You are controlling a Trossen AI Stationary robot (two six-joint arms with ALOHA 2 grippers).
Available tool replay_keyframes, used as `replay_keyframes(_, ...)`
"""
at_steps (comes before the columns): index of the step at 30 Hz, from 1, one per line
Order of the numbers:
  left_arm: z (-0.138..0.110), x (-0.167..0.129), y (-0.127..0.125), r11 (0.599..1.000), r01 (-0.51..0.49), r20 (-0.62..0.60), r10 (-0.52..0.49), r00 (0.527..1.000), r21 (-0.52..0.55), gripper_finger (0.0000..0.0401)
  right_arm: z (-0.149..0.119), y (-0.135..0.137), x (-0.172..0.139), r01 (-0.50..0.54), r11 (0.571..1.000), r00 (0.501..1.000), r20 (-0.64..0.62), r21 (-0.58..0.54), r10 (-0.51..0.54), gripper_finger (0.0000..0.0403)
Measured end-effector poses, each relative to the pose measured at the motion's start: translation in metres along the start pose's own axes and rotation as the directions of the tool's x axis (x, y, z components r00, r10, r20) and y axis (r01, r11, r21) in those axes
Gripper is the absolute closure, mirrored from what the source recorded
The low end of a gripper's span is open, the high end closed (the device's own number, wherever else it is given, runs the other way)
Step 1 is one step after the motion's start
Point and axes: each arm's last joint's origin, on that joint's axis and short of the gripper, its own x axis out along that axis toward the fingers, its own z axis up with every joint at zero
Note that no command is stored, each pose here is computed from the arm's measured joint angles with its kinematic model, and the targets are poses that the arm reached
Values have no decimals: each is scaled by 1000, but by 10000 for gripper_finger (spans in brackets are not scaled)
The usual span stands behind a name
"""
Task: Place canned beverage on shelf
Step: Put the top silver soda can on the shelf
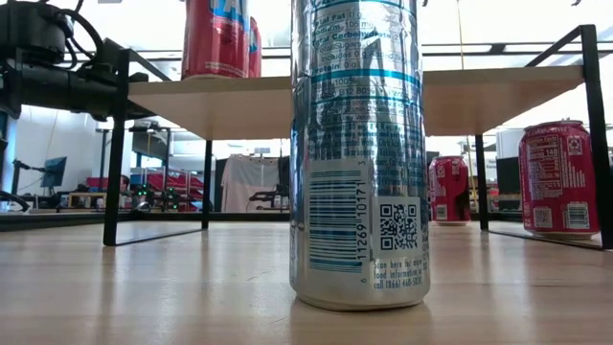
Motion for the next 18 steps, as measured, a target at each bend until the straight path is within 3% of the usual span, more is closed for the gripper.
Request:
replay_keyframes(11, 0, 0, 0, 1000, 0, 0, 0, 1000, 0, 206, -16, -4, 16, 53, 994, 998, -25, 95, -51, 78)
replay_keyframes(18, 0, 0, 0, 1000, 0, 0, 0, 1000, 0, 206, -16, -5, 19, 59, 997, 998, -23, 55, -58, 78)
